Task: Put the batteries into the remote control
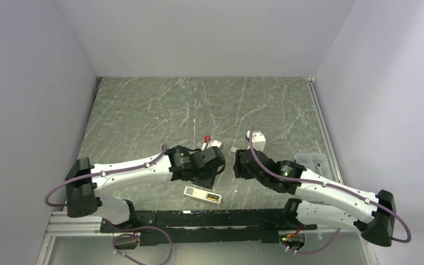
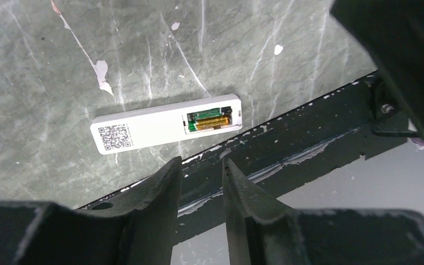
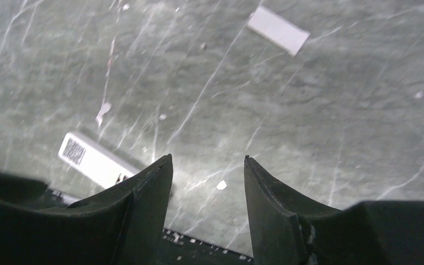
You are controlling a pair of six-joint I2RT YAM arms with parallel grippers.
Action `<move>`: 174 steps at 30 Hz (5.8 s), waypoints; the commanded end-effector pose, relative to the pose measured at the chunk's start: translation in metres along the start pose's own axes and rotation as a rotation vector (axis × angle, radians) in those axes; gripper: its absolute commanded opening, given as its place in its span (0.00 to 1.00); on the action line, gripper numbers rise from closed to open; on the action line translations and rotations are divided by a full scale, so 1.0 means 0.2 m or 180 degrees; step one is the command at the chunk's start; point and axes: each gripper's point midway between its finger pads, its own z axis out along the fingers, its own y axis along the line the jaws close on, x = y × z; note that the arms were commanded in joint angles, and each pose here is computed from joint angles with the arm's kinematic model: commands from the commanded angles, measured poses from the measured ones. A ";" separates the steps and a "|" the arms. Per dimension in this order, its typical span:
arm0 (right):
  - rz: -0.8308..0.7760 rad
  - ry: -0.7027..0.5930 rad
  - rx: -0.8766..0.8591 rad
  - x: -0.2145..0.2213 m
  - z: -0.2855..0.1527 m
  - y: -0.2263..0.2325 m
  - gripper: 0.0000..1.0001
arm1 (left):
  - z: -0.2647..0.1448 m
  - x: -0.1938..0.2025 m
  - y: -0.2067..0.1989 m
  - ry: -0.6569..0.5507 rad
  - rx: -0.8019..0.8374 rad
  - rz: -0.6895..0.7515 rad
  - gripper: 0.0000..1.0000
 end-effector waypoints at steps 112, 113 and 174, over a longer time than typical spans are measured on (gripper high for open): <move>-0.0619 0.1497 0.0716 0.32 0.59 -0.30 0.31 | -0.60 -0.02 0.52 -0.1243 0.0430 0.0006 0.99; -0.0625 0.1508 0.0721 0.33 0.58 -0.31 0.30 | -0.60 -0.02 0.52 -0.1242 0.0430 0.0007 1.00; -0.0141 0.1111 0.0452 0.51 0.20 0.00 0.52 | -0.61 -0.02 0.51 -0.1266 0.0511 0.0019 0.99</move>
